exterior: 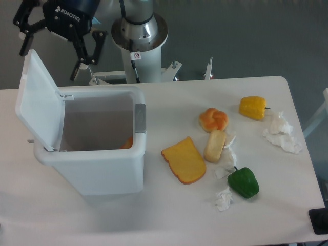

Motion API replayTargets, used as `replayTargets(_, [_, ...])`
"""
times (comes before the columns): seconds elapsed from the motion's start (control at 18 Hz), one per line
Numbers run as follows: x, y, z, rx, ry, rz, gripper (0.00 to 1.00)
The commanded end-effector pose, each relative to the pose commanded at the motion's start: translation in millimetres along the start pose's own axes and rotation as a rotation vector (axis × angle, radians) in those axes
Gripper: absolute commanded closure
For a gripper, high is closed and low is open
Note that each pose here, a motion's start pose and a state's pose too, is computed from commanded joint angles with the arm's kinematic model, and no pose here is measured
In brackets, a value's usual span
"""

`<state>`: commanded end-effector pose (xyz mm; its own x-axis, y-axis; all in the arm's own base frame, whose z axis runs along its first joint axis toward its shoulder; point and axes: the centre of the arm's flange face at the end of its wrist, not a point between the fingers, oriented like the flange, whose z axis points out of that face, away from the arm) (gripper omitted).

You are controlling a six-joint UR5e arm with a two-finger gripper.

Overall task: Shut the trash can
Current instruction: 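Move the gripper over toward the raised white trash can lid, then lower the gripper behind the top edge of the raised lid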

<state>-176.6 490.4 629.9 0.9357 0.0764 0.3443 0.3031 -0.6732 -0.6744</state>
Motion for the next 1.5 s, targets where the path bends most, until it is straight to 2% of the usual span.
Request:
replayTargets(0.28, [-1, -1, 2, 0.010, -0.002, 0.019, 0.00])
replayTargets(0.94, [2, 8, 29, -0.037, 0.031, -0.022, 0.00])
replayTargets(1.5, [-2, 8, 30, -0.040, 0.007, -0.006, 0.00])
